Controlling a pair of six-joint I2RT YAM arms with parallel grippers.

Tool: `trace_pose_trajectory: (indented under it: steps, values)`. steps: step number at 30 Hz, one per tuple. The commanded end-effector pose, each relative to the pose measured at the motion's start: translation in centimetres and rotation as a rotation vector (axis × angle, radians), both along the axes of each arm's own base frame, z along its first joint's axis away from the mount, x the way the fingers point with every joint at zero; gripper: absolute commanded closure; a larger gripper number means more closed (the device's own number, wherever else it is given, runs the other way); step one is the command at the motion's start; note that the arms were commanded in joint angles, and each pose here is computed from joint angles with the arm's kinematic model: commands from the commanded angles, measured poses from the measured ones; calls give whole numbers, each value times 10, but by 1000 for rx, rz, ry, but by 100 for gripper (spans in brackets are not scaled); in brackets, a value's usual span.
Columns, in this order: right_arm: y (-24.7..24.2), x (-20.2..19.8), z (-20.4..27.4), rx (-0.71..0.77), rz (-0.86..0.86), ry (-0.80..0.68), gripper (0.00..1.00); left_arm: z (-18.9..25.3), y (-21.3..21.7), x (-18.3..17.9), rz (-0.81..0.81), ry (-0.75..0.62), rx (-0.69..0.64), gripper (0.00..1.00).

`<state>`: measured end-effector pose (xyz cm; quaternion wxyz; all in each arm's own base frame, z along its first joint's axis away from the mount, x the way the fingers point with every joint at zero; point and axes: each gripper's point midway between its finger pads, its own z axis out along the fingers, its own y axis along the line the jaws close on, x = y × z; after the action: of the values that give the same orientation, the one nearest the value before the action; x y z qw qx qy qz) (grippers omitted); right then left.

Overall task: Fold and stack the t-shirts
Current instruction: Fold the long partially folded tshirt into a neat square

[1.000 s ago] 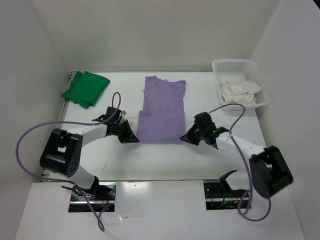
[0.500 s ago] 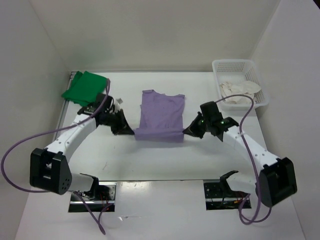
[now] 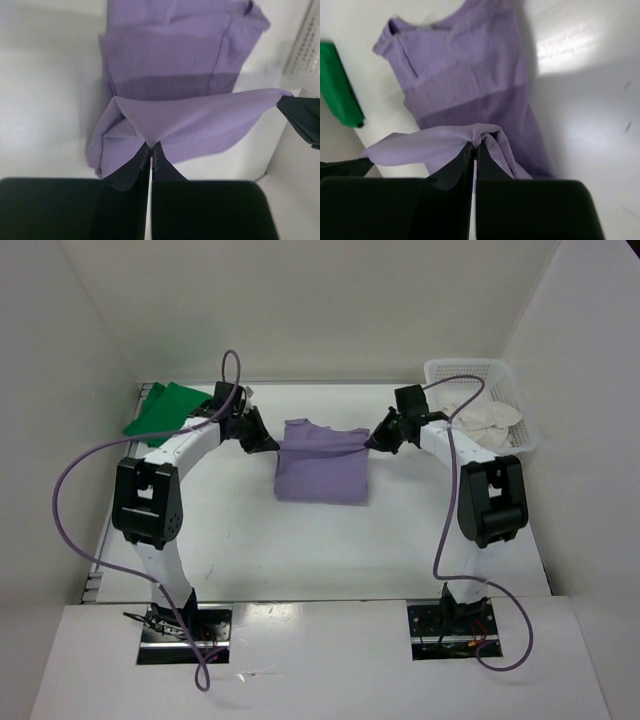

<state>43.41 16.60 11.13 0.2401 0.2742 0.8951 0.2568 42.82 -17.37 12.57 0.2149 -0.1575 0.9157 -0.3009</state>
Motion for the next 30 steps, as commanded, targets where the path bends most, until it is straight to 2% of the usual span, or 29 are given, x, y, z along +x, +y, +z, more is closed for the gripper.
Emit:
trace_pose_trajectory:
  steps: [1,2,8,9,12,13,14,15,17,18,22,23,25,26,29,30]
  values:
    - [-25,56,24,-43,-52,-142,100,20,10,53,79,-141,22,98]
    - [-25,61,7,-49,-51,-111,100,28,9,65,86,-172,22,98]
    - [-40,95,-5,-58,-81,-121,100,15,4,108,95,-206,24,91]
    - [-39,98,-17,-61,-80,-101,100,0,3,111,94,-183,29,83]
    - [-45,112,-27,-70,-97,-93,96,-14,1,124,94,-168,32,74]
    - [-44,119,-23,-67,-98,-109,93,-17,2,127,101,-168,40,60]
    - [-47,124,-21,-59,-100,-115,91,-10,3,132,108,-187,43,52]
    - [-47,126,-21,-59,-100,-113,82,-13,3,133,108,-187,43,44]
    - [-44,136,-7,-51,-85,-152,73,-8,6,139,118,-211,63,33]
    - [-42,136,-4,-44,-79,-151,66,2,8,142,116,-240,73,28]
    - [-45,137,20,-70,-61,-188,51,-14,1,123,35,-219,56,24]
    - [-45,136,32,-67,-62,-209,49,-35,0,106,17,-169,48,22]
    - [-42,126,36,-85,-33,-212,45,-49,-10,89,-34,-146,20,20]
    - [-36,118,54,-79,-23,-241,45,-54,-14,80,-60,-135,23,18]
    - [-34,99,60,-93,-9,-253,44,-66,-27,61,-135,-136,42,17]
    - [-35,91,83,-86,-12,-297,44,-67,-31,59,-148,-143,54,15]
